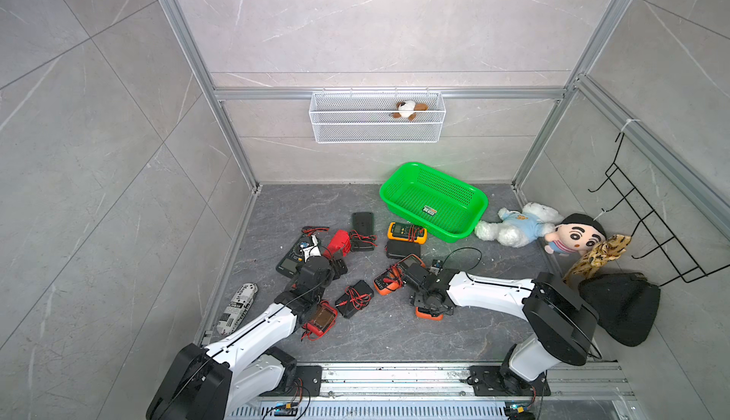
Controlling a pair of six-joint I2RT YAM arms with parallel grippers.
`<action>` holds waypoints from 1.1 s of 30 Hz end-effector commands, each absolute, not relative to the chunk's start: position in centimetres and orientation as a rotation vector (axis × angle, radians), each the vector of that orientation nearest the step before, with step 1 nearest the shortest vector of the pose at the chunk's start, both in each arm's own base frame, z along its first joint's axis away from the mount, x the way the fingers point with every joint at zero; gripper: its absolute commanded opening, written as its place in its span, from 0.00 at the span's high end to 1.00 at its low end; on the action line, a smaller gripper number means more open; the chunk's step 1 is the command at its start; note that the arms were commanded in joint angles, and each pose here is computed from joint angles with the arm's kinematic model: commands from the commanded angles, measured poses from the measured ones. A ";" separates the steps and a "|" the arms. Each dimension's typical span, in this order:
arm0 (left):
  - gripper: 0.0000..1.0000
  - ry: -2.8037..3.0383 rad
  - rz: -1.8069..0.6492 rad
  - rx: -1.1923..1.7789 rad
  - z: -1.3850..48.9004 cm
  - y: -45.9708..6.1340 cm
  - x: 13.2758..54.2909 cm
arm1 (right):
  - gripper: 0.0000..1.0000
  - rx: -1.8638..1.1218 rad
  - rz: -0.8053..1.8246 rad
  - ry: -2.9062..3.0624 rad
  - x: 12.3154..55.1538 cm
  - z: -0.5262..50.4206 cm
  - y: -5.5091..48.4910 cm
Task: Put the multimeter into the basket
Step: Pick up the multimeter from the center of the board, then place the multimeter in the basket.
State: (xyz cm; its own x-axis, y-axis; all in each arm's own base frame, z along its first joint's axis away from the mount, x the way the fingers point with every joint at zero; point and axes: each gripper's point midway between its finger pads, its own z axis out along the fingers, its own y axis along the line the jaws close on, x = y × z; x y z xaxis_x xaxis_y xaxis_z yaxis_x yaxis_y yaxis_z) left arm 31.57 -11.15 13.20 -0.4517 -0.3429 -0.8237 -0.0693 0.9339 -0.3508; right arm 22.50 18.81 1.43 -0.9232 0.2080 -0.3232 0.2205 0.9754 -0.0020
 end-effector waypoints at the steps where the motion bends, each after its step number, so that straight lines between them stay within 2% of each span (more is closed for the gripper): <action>1: 0.02 1.960 -0.331 -0.334 14.8 -10.7 31.8 | 0.77 0.263 -0.183 2.782 22.0 2.6 16.5; 4: 0.02 1.938 -0.329 -0.348 15.4 -10.4 31.7 | 0.94 0.226 -0.200 2.722 22.3 5.2 15.4; 6: 0.02 1.926 -0.328 -0.356 15.7 -10.1 31.6 | 1.00 0.229 -0.184 2.675 22.5 6.9 14.9; 14: 0.02 1.889 -0.342 -0.357 16.8 -9.8 31.1 | 1.00 0.232 -0.215 2.502 24.4 14.4 13.6; 19: 0.02 1.872 -0.362 -0.365 17.2 -9.7 30.9 | 1.00 0.229 -0.183 2.373 27.2 18.7 14.0; 27: 0.02 1.886 -0.381 -0.338 17.3 -10.4 31.1 | 1.00 0.291 -0.058 2.176 35.3 24.8 13.7; 33: 0.02 1.890 -0.390 -0.342 17.1 -10.5 31.1 | 1.00 0.387 -0.067 2.114 42.3 25.9 12.0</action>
State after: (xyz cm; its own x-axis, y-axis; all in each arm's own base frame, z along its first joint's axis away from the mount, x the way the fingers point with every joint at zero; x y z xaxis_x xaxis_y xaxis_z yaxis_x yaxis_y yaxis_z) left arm 30.83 -10.03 16.24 -0.3528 -0.3960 -0.8478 -0.0642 0.9141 -0.4003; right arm 38.23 12.14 22.97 -0.5981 0.2260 -0.7689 0.2927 0.9547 0.0529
